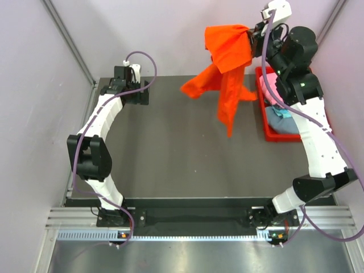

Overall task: Fold and stack the t-shirts
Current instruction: Move the tshirt to the center of the board

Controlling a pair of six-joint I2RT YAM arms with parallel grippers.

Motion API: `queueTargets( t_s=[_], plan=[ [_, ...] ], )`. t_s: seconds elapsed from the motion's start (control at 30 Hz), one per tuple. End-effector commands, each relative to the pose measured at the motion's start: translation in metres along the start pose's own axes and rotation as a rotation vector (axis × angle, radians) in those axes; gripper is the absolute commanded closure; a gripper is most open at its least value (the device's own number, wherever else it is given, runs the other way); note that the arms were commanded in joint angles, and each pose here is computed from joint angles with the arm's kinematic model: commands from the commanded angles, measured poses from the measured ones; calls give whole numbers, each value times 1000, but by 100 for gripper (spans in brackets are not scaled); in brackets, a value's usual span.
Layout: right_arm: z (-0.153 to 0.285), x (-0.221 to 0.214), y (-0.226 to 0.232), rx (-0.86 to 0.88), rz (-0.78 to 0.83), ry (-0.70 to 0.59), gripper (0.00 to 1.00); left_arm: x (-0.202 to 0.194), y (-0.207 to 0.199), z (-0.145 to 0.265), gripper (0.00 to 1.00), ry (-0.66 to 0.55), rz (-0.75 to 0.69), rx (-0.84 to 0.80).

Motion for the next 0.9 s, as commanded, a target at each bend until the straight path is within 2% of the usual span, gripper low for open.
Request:
queueTargets(
  t_s=[0.0,0.13,0.37,0.4,0.43,0.47,0.5,0.57,0.6,0.73,0.77,0.87],
  plan=[
    [-9,-1,6,35,-42,-38,100,20,3,8,4,-78,-9,20],
    [-8,-48,-9,-40,-26,62,100,17,2,6,4,-69,-9,16],
    [19,-207,-49,-212,-115,489,97,13,1,7,4,-56,-12,8],
    [27,-221,-54,-249,-126,547,94,13,0,7,4,-55,-12,7],
    [33,-237,-56,-278,-150,599,79,10,0,7,4,-48,-12,1],
    [40,-245,-62,-309,-156,646,71,8,-1,8,4,-38,-9,0],
    [42,-246,-63,-319,-157,659,49,6,-4,10,4,-39,-5,-32],
    [37,-236,-62,-278,-143,633,34,-5,-12,11,4,-8,6,-88],
    [34,-228,-60,-252,-132,607,29,-10,-15,12,4,4,7,-117],
    [0,-197,-37,-12,-63,495,21,-40,-39,11,5,82,59,-258],
    [-5,-200,-18,104,-70,515,20,-42,-43,12,5,89,68,-276],
    [-30,-222,5,254,-143,614,20,-44,-47,13,6,88,71,-289]
  ],
)
Point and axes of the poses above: each gripper's point midway between its finger pads, its own z axis back along the fingers, its own y axis along the line the jaws close on, x = y × z, the point moved 7 cm from there along z, back along the fingers, and after that the axes turned 6 degrees about -z, right-handed, at the moved point
